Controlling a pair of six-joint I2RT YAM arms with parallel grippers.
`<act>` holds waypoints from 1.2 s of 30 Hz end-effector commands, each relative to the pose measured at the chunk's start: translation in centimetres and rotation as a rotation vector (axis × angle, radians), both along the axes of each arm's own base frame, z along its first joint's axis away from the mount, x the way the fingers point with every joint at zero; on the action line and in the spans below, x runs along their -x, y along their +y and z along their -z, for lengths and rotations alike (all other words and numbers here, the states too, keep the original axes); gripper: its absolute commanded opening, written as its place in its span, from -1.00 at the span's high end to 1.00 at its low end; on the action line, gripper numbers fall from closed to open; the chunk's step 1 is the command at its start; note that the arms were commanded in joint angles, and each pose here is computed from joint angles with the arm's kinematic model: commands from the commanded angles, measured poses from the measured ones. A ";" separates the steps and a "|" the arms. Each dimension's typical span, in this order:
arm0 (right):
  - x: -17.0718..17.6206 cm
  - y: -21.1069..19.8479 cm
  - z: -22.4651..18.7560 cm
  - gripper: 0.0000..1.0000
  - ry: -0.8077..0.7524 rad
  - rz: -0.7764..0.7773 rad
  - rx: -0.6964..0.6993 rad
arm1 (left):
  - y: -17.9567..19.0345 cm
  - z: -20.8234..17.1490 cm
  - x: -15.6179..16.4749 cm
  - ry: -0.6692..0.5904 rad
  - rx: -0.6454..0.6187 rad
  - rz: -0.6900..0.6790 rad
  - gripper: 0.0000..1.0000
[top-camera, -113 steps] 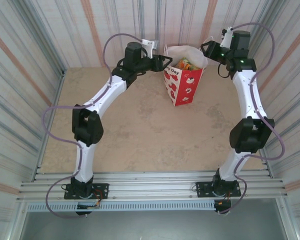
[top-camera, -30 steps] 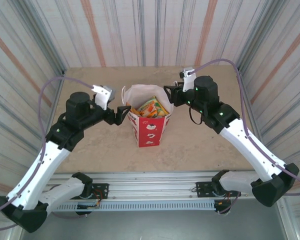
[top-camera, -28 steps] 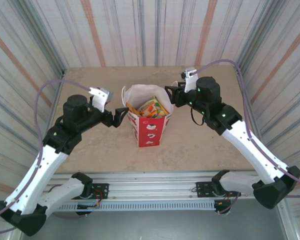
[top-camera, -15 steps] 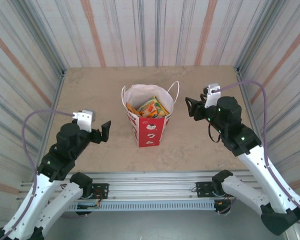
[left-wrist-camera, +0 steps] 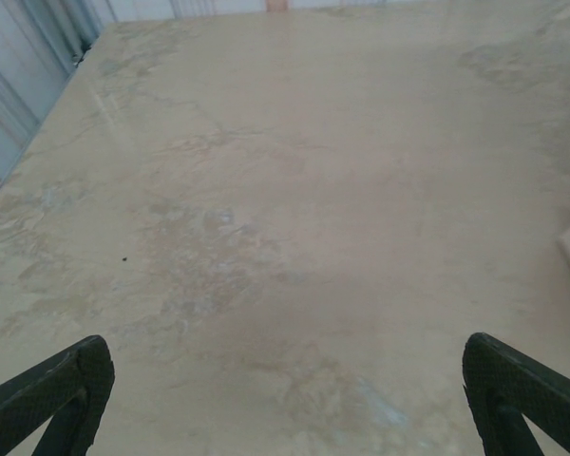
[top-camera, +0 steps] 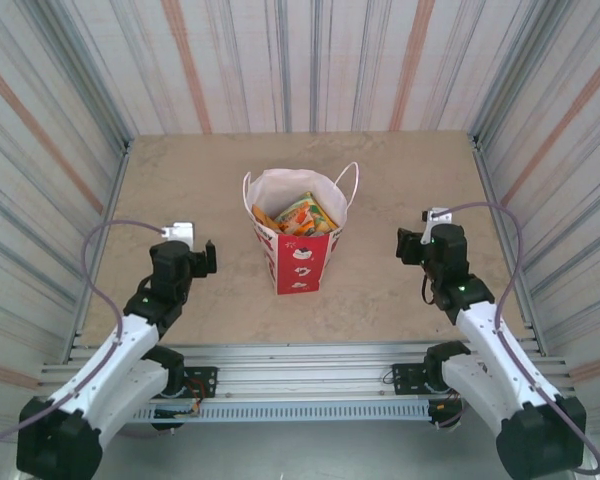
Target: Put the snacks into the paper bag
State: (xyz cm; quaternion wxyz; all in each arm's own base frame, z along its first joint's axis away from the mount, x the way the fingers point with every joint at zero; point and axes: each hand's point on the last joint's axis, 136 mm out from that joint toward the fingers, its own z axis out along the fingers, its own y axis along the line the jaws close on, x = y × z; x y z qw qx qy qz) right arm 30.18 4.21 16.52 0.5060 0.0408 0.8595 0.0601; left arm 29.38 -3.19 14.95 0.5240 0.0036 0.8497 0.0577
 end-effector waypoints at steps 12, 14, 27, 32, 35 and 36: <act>-5.8 -4.9 5.3 -0.61 -0.105 0.067 0.102 | 3.1 1.9 -5.1 -0.193 0.016 0.023 -0.97; -6.3 -4.8 5.4 -0.68 -0.122 0.062 0.104 | 2.6 1.7 -6.1 -0.223 0.015 0.056 -0.97; -8.7 -4.8 7.9 -0.98 -0.142 0.025 0.082 | 3.2 5.6 -10.0 -0.091 0.037 0.040 -0.97; -9.2 -5.2 8.2 -0.98 -0.107 0.022 0.042 | 3.2 5.7 -10.0 -0.083 0.035 0.042 -0.97; -9.2 -5.3 8.4 -0.98 -0.100 0.023 0.030 | 3.1 5.8 -10.0 -0.079 0.034 0.043 -0.97; -9.2 -5.3 8.3 -0.98 -0.099 0.023 0.030 | 3.1 5.7 -10.0 -0.079 0.033 0.045 -0.97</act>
